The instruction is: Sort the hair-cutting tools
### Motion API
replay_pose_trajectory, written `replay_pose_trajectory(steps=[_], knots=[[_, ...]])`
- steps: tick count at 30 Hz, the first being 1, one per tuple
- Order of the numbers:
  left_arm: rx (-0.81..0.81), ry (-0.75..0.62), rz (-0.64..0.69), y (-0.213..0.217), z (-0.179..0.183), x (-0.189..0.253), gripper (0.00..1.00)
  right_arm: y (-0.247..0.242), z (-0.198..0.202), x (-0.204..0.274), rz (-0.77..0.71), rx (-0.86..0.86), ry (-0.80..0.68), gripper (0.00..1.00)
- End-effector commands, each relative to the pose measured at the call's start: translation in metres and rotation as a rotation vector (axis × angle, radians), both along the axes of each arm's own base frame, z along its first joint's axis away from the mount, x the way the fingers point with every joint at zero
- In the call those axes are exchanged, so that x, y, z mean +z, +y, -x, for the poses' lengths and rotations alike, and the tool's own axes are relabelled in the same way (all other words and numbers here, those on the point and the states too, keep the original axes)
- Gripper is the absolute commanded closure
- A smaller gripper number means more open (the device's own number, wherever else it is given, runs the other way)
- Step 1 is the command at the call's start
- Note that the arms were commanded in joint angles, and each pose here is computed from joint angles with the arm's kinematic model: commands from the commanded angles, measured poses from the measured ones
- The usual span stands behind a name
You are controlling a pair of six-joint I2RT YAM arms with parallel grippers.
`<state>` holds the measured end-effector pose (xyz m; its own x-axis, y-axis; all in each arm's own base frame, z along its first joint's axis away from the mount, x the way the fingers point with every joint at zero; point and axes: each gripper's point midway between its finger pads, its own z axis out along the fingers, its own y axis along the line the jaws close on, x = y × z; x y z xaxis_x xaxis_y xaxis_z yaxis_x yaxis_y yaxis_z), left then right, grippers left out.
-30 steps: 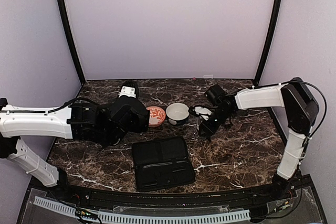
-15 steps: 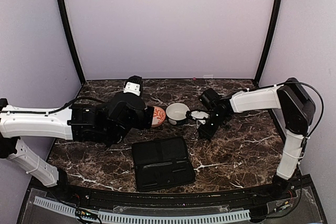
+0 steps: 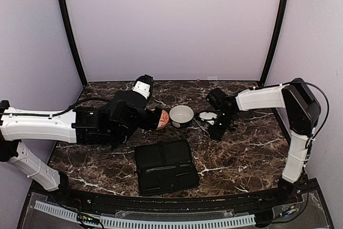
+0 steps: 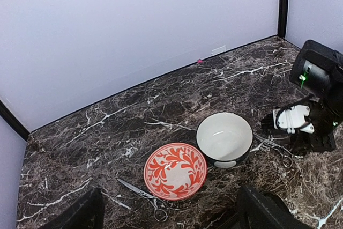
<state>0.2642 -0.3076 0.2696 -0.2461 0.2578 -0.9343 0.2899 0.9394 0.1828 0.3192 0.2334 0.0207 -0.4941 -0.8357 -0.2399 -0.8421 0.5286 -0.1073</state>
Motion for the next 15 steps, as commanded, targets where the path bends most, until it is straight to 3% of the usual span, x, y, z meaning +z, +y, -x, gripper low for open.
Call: replay_pose_trajectory(steps=[1, 15], knots=[[-0.042, -0.015, -0.003, -0.003, 0.001, 0.001, 0.12, -0.032, -0.022, -0.01, 0.092, -0.075, 0.017, 0.77], [-0.066, -0.007, -0.001, 0.002, 0.003, -0.005, 0.12, -0.021, -0.02, -0.029, 0.068, -0.03, 0.122, 1.0]])
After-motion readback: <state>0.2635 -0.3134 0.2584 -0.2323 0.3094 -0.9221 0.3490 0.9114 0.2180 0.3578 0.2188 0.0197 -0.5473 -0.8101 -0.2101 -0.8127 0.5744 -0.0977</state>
